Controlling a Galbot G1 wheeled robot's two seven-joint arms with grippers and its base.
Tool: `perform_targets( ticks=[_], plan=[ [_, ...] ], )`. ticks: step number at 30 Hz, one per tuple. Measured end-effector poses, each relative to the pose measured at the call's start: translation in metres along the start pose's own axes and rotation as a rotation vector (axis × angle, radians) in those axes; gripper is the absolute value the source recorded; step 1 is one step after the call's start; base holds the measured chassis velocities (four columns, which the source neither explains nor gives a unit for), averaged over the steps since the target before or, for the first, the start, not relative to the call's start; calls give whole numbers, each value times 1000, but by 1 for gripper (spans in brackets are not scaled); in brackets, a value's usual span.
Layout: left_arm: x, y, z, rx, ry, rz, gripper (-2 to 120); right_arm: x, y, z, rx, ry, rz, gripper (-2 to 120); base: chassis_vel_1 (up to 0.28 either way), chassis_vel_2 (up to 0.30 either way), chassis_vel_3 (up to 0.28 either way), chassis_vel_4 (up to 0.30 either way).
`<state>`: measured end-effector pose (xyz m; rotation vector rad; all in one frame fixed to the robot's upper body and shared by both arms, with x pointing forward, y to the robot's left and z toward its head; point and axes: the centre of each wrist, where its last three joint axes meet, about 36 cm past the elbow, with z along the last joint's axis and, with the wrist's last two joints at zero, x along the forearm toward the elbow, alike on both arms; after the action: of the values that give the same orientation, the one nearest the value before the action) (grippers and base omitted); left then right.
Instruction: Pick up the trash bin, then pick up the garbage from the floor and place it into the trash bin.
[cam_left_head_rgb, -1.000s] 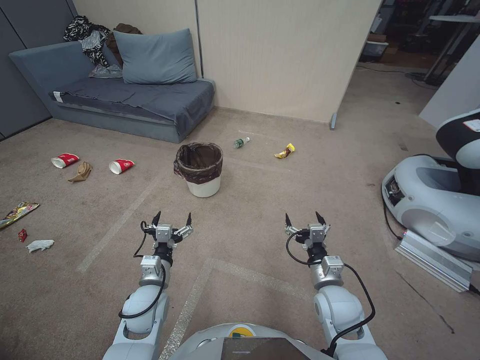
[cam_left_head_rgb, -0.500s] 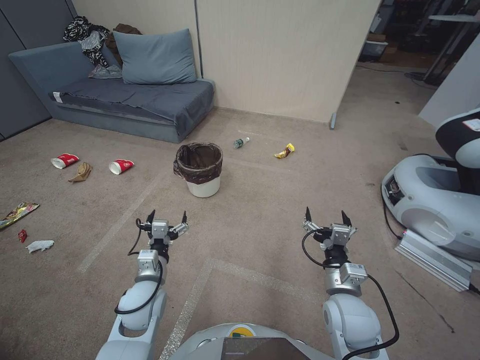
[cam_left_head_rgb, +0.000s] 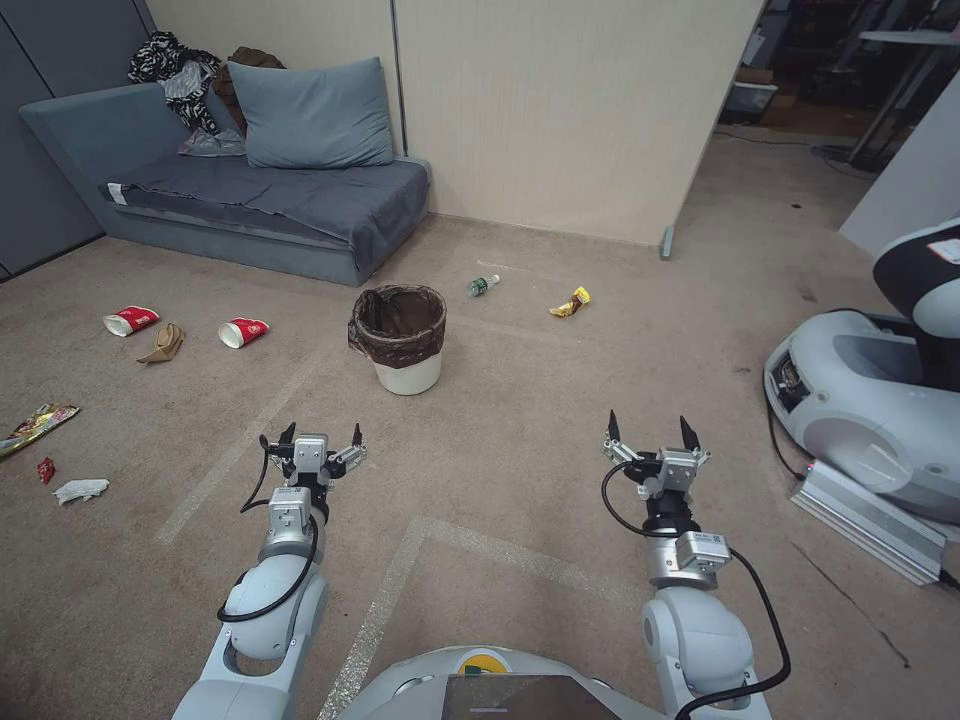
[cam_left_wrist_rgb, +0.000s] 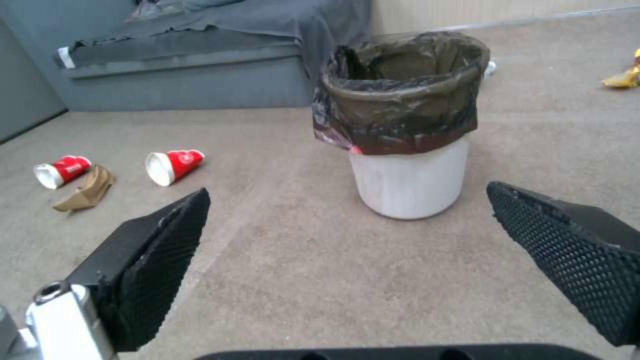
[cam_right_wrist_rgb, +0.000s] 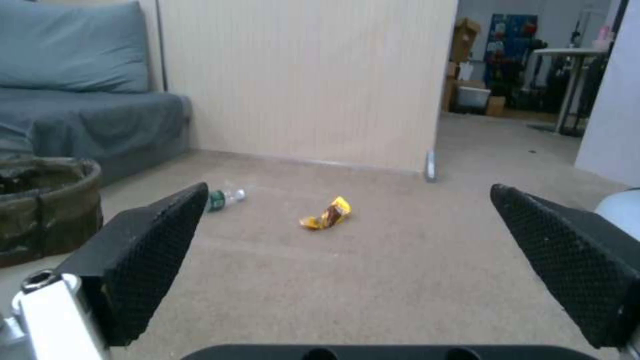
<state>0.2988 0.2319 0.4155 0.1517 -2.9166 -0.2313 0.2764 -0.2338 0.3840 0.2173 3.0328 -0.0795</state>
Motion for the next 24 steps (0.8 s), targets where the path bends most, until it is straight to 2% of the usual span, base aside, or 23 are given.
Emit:
perform_targets(
  ticks=[9,24],
  plan=[
    [0,-1,1,14,-23,22,100,1,1,3,-10,10,-8,100,0,0,0,0],
    [3,-3,10,13,-19,28,100,1,1,8,-14,20,-19,100,-6,10,6,-5]
  ],
)
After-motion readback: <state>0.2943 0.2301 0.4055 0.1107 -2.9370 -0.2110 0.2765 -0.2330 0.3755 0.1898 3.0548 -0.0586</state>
